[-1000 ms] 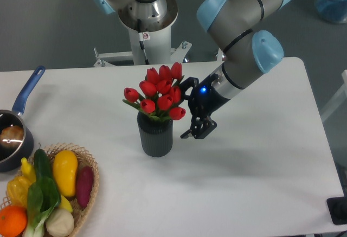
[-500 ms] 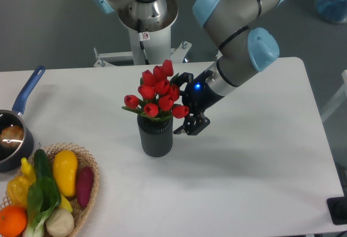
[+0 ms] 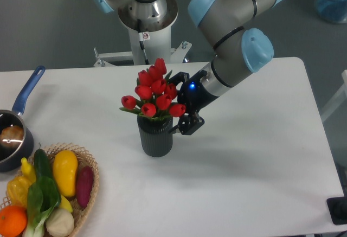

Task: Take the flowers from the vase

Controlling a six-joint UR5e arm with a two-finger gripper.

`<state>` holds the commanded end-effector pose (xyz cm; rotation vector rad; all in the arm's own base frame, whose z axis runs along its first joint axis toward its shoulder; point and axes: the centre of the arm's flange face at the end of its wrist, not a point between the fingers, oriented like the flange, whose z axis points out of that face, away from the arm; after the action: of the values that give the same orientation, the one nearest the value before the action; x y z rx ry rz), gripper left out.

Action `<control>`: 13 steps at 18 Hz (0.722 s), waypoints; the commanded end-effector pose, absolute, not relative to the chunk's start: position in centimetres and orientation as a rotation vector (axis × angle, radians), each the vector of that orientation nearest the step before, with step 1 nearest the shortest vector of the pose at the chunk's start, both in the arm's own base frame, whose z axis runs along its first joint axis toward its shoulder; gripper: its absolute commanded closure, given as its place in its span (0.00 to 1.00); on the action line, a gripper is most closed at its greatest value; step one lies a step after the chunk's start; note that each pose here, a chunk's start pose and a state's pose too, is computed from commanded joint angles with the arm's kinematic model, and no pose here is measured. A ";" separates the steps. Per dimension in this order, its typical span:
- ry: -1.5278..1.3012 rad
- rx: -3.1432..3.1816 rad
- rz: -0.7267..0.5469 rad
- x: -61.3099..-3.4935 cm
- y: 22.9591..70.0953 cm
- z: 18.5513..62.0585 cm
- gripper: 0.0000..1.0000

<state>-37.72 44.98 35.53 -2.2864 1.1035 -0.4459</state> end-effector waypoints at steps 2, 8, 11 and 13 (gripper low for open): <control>1.119 -2.280 -0.455 -36.9 45.4 35.8 0.00; 1.136 -2.310 -0.481 -36.5 45.2 35.1 0.00; 1.144 -2.324 -0.483 -36.6 45.0 35.0 0.00; 1.146 -2.334 -0.485 -36.8 44.8 34.9 0.00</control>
<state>-36.80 44.79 34.86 -2.3343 1.1463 -0.4850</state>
